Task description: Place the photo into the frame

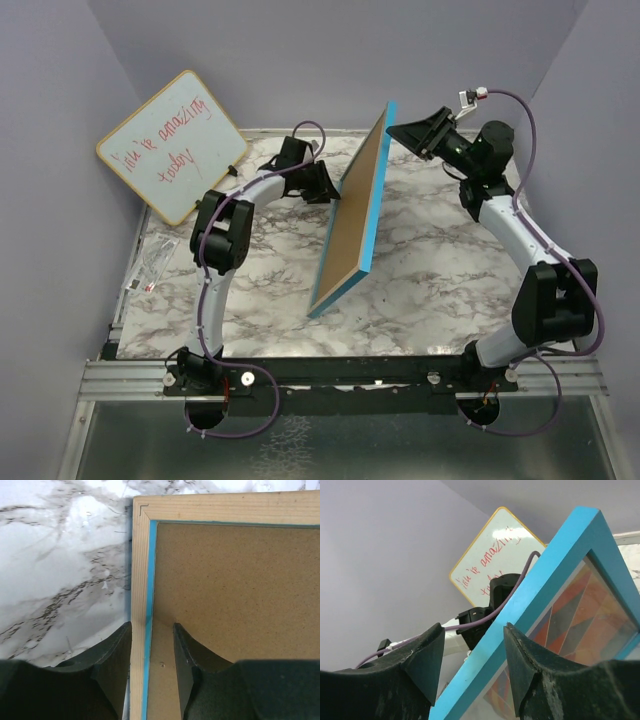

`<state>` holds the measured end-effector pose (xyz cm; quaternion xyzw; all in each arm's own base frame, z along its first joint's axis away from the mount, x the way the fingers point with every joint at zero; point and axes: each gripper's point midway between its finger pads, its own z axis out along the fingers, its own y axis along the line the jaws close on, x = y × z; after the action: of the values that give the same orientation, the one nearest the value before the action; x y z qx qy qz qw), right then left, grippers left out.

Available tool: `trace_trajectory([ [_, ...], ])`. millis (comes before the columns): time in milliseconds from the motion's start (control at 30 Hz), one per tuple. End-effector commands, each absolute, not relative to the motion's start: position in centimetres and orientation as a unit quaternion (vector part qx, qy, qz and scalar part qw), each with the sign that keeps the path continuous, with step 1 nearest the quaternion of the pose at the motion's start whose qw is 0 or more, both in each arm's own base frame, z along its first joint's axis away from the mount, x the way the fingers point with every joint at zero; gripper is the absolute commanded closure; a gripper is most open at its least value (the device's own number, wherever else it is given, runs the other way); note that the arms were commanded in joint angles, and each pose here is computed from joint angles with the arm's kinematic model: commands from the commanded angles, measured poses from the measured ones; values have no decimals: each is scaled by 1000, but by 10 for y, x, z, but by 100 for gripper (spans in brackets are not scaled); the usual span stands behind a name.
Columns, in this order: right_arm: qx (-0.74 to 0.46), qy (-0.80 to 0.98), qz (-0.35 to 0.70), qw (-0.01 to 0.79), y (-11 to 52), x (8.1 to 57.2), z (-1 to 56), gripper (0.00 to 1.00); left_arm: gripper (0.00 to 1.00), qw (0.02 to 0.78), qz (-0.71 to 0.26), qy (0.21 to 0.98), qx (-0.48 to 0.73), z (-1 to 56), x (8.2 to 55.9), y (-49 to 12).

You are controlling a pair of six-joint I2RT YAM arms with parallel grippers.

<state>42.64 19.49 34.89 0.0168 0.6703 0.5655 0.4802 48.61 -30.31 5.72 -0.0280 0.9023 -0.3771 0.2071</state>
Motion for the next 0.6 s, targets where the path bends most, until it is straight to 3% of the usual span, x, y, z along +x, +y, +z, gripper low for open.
trace_trajectory([
  [0,60,751,558,349,220,420,263,45,61,114,-401,909,11,23,426,-346],
  [400,112,796,511,305,226,431,206,46,65,114,-384,916,2,12,423,-332],
  [567,109,793,519,301,235,435,197,53,65,115,-381,917,-1,12,424,-330],
])
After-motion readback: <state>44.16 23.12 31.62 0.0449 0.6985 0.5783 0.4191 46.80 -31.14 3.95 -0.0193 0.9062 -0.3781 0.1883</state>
